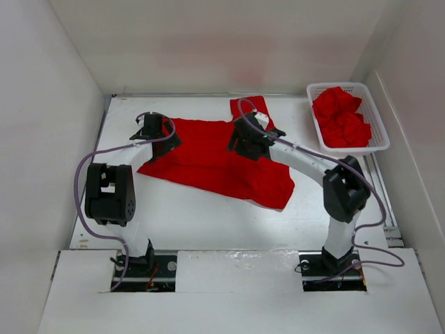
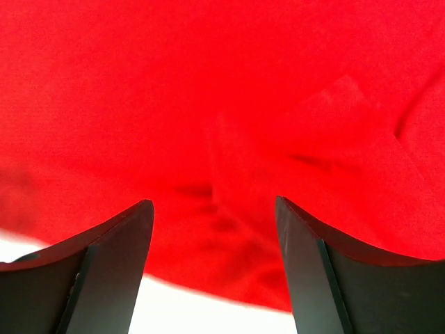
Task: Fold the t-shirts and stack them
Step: Fold the flattened tshirt in 1/3 of the way
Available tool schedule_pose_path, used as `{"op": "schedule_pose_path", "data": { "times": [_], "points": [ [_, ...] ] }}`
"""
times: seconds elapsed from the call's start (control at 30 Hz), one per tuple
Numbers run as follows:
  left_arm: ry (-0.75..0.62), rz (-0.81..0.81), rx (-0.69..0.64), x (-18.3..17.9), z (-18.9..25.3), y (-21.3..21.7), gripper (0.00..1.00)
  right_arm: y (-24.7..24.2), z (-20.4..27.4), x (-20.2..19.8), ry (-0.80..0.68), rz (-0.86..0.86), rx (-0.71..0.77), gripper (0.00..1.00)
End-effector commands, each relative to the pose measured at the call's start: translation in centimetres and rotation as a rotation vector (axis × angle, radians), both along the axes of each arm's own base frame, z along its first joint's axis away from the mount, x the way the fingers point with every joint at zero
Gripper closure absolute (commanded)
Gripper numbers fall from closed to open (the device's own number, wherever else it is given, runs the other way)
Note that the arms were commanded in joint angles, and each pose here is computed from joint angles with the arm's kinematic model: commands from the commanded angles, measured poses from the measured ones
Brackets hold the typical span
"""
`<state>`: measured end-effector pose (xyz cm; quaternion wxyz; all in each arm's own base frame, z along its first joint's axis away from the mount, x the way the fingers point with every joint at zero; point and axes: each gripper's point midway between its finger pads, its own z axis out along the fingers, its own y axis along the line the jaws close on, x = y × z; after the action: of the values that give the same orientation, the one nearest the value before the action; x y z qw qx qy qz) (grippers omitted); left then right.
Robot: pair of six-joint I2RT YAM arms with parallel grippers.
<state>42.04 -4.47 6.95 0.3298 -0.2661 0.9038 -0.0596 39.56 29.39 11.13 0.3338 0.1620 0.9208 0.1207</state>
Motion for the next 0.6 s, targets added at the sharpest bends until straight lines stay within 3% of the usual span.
{"op": "schedule_pose_path", "data": {
  "times": [0.0,0.13,0.57],
  "points": [
    [-0.022,-0.011,0.005,0.7,1.1,-0.1,0.0,-0.1,5.2,0.9,-0.101,0.13,0.168,0.27],
    [-0.022,-0.011,0.005,0.7,1.1,-0.1,0.0,-3.7,4.2,1.7,-0.081,0.098,0.166,0.51],
    [-0.014,-0.011,0.006,0.7,0.8,-0.1,0.0,-6.9,-2.7,3.4,-0.018,0.283,-0.135,0.56]
  ]
}}
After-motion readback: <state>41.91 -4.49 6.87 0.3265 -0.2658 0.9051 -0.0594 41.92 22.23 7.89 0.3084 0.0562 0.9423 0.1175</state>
